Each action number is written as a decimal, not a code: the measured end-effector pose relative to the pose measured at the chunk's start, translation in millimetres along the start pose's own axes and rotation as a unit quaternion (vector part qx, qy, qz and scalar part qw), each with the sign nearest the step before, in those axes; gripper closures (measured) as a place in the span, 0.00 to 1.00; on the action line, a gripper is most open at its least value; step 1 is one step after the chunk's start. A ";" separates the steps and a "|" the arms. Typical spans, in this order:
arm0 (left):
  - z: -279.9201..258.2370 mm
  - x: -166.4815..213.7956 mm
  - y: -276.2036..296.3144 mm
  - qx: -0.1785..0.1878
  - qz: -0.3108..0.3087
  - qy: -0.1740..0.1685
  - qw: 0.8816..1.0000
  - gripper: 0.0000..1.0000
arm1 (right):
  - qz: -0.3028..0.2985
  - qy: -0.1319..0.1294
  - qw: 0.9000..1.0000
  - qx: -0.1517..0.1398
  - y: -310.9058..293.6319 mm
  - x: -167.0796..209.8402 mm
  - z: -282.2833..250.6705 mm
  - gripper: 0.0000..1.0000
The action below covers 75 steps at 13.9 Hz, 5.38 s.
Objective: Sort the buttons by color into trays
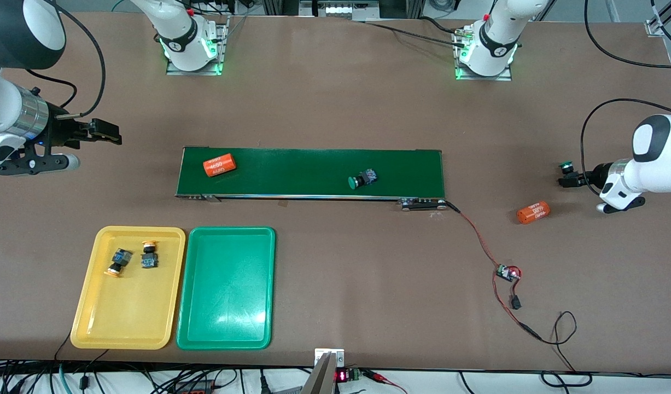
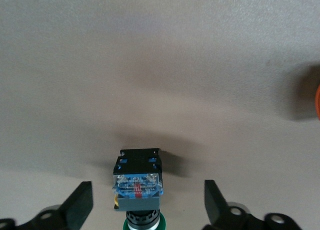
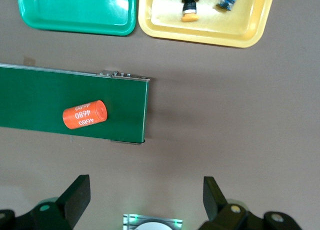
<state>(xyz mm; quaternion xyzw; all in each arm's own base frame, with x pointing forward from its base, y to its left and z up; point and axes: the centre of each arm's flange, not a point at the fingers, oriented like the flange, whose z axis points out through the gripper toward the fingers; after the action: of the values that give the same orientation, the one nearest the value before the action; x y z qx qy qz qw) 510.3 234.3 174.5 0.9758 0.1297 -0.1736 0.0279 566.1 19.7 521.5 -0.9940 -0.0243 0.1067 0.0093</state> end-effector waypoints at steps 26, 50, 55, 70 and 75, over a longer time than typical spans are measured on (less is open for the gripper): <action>-93.1 -108.5 462.0 0.085 0.296 0.065 0.949 0.58 | 0.548 -0.101 0.830 0.029 -269.3 43.9 170.5 0.00; -18.9 -150.1 536.9 0.084 0.225 0.054 0.969 0.22 | 0.542 -0.082 0.835 0.043 -322.4 40.8 204.1 0.00; -60.4 -115.5 513.6 0.062 0.184 0.083 0.977 0.00 | 0.542 -0.081 0.835 0.043 -323.8 41.6 207.6 0.00; -112.8 32.9 251.6 0.089 0.278 0.020 0.956 0.00 | 0.535 -0.079 0.840 0.041 -345.7 42.8 242.9 0.00; -108.1 42.8 224.3 0.089 0.483 -0.001 0.871 0.00 | 0.537 -0.079 0.839 0.041 -345.4 45.4 250.8 0.00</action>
<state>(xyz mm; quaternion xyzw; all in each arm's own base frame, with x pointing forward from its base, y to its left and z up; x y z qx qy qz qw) 643.8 39.0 263.2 0.9150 -0.3738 -0.1505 0.0211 541.2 370.3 275.0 -0.8380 0.5170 0.1741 -0.0108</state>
